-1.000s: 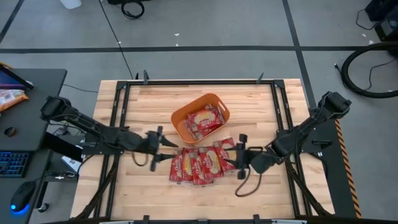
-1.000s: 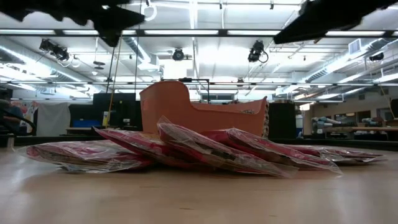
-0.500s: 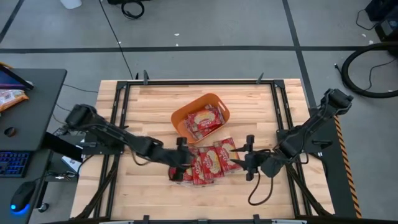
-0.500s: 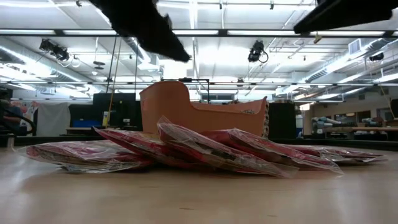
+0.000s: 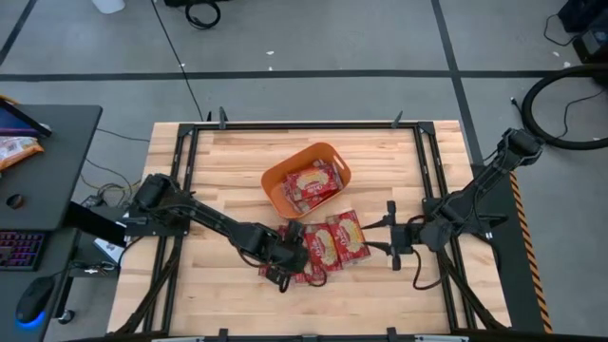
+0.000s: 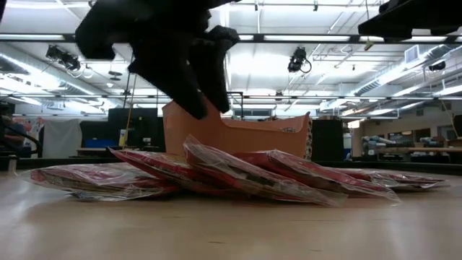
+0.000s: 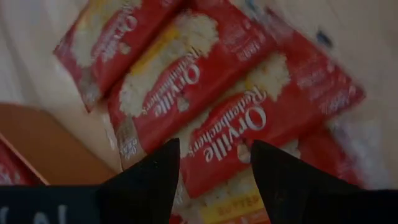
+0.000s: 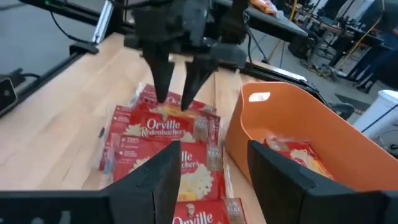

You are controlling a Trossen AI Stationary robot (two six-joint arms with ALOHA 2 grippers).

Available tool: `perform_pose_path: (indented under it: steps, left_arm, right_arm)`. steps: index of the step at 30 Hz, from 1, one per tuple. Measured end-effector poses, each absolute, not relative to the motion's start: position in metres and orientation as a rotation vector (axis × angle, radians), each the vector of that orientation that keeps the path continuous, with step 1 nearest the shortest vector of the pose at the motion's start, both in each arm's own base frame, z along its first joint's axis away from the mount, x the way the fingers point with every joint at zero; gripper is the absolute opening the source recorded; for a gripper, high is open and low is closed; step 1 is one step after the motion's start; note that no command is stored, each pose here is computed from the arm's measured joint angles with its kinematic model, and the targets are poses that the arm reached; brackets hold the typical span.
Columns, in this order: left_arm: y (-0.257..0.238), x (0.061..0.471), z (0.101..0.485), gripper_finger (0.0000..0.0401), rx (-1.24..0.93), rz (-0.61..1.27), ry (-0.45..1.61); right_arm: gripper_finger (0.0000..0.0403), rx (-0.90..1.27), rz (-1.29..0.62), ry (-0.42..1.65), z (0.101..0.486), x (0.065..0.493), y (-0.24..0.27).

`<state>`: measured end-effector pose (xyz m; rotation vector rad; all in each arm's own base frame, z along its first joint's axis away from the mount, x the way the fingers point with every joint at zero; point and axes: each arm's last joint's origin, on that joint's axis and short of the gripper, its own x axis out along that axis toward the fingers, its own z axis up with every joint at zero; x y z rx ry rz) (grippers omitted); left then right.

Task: Sort popcorn bags into baskets
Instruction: Put the pop corn bag into the orange bin

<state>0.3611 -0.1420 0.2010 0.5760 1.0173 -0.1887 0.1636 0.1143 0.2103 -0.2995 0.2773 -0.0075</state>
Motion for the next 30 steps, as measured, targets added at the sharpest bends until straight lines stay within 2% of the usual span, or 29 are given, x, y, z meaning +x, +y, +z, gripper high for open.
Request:
perform_pose_path:
  steps: [8,15,19,23,29,30]
  left_arm:
    - [-0.14,0.358,0.184,0.0201,0.862,-0.358,1.102]
    - [-0.14,0.365,0.175,0.0201,0.896,-0.364,1.095]
    - [-0.14,0.366,0.157,0.019,0.93,-0.384,1.132]
    - [-0.143,0.367,0.148,0.0147,0.962,-0.36,1.145]
    - [-0.146,0.365,0.157,0.0024,0.896,-0.293,1.147]
    - [-0.147,0.366,0.16,0.0015,0.875,-0.282,1.14]
  right_arm:
    - [0.0187,-0.269,0.006,0.277,0.209,0.164,0.113]
    - [0.0187,-0.286,0.009,0.28,0.207,0.167,0.113]
    - [0.0187,-0.283,0.006,0.273,0.208,0.168,0.112]
    - [0.0187,-0.287,0.003,0.275,0.207,0.168,0.112]
    - [0.0187,-0.289,0.003,0.272,0.208,0.168,0.112]
    - [0.0187,-0.292,0.003,0.272,0.207,0.168,0.112]
